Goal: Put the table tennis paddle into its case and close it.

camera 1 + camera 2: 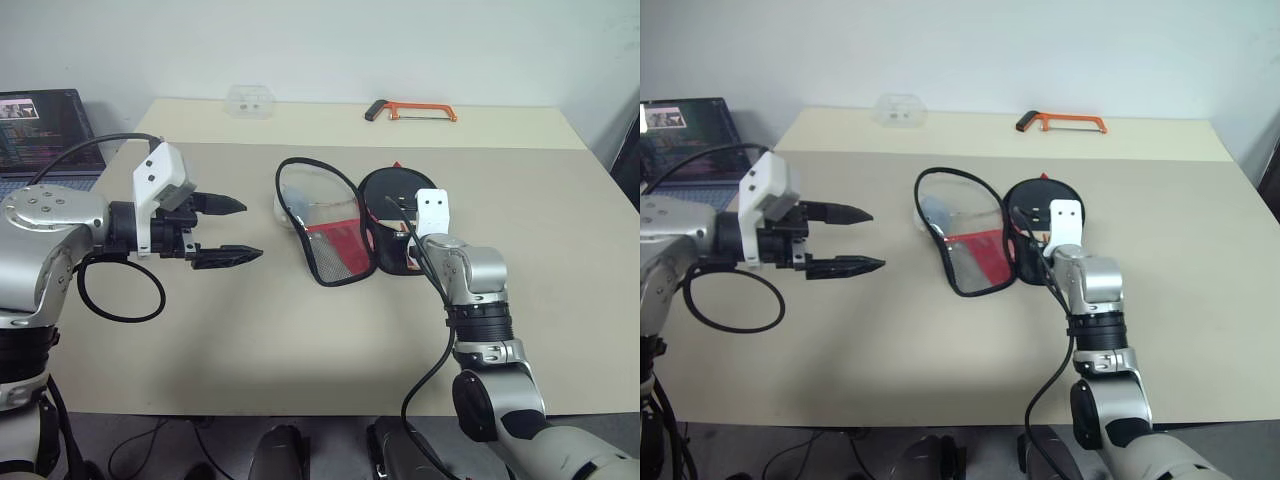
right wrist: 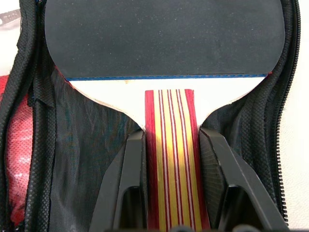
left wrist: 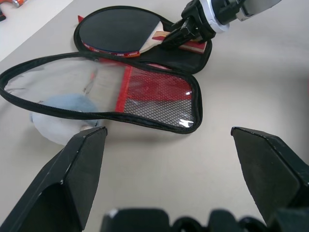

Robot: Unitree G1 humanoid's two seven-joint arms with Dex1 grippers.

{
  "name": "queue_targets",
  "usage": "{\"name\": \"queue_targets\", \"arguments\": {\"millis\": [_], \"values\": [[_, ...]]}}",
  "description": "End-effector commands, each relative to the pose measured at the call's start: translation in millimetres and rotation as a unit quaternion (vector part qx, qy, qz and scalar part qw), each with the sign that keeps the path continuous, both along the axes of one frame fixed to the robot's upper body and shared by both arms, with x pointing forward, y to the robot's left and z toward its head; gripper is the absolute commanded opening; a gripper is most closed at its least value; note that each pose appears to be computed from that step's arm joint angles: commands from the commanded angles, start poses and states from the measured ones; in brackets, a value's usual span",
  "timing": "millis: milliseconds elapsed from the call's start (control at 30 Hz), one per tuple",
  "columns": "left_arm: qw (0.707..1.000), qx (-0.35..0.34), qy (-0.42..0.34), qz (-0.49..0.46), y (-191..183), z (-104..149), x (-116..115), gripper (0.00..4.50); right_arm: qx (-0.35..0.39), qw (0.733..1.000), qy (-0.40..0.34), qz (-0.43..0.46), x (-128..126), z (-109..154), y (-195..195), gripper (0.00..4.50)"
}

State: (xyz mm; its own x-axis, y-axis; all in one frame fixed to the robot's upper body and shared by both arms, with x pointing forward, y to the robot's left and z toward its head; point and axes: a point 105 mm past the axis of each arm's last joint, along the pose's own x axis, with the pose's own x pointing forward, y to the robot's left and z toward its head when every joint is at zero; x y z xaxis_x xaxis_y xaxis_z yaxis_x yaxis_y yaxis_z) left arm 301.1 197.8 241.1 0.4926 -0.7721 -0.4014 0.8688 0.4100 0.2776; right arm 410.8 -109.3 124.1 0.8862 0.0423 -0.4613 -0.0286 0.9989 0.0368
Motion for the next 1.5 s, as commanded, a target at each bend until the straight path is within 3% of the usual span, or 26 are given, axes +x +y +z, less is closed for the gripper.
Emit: {"name": "queue_targets", "arguments": {"millis": [33,300,500,633,933,1167,1233,1300,1333,1433,1500], "values": [[1.000,0.001,-0.026,-0.005,-2.4,11.7,-1.3,4.50,-0.008,0.999,-0.032,-0.017,4.2,15.6,-5.4,1.09],[1.000,0.003,-0.026,-0.004,-1.0,10.3,-0.1,4.50,-0.006,1.000,-0.012,-0.028,3.8,8.5,-7.9,1.09],[1.000,0.002,-0.029,-0.006,-1.6,11.0,0.8,4.50,0.001,0.999,-0.012,-0.029,2.9,10.3,-6.6,3.11],[1.000,0.000,-0.021,0.003,3.3,6.0,3.3,4.50,0.006,0.999,-0.033,-0.035,2.6,28.7,-8.0,4.46],[1.000,-0.010,-0.007,0.027,16.1,-5.2,13.9,4.50,-0.004,0.997,-0.079,0.015,-19.6,92.3,-13.4,4.46],[0.999,0.023,0.004,0.044,25.5,-26.3,22.8,4.50,-0.028,0.984,-0.115,0.132,-47.7,125.5,-29.1,4.46],[0.999,0.026,0.000,0.046,25.0,-30.3,26.8,4.50,-0.042,0.975,-0.133,0.174,-54.4,128.4,-33.7,4.46],[0.999,0.011,0.002,0.039,18.7,-31.6,32.5,4.50,0.071,0.958,-0.146,0.235,-64.0,129.6,-43.9,4.46],[0.999,0.009,0.003,0.037,16.7,-33.1,35.1,4.50,0.090,0.953,-0.138,0.253,-69.2,123.2,-53.3,4.46],[0.999,0.030,-0.003,0.045,18.2,-39.7,44.5,4.50,0.028,0.947,-0.143,0.287,-80.6,110.5,-72.6,4.46],[0.997,0.042,-0.015,0.057,18.0,-44.0,52.8,4.50,0.016,0.925,-0.175,0.336,-95.1,116.8,-73.4,4.46]]}}
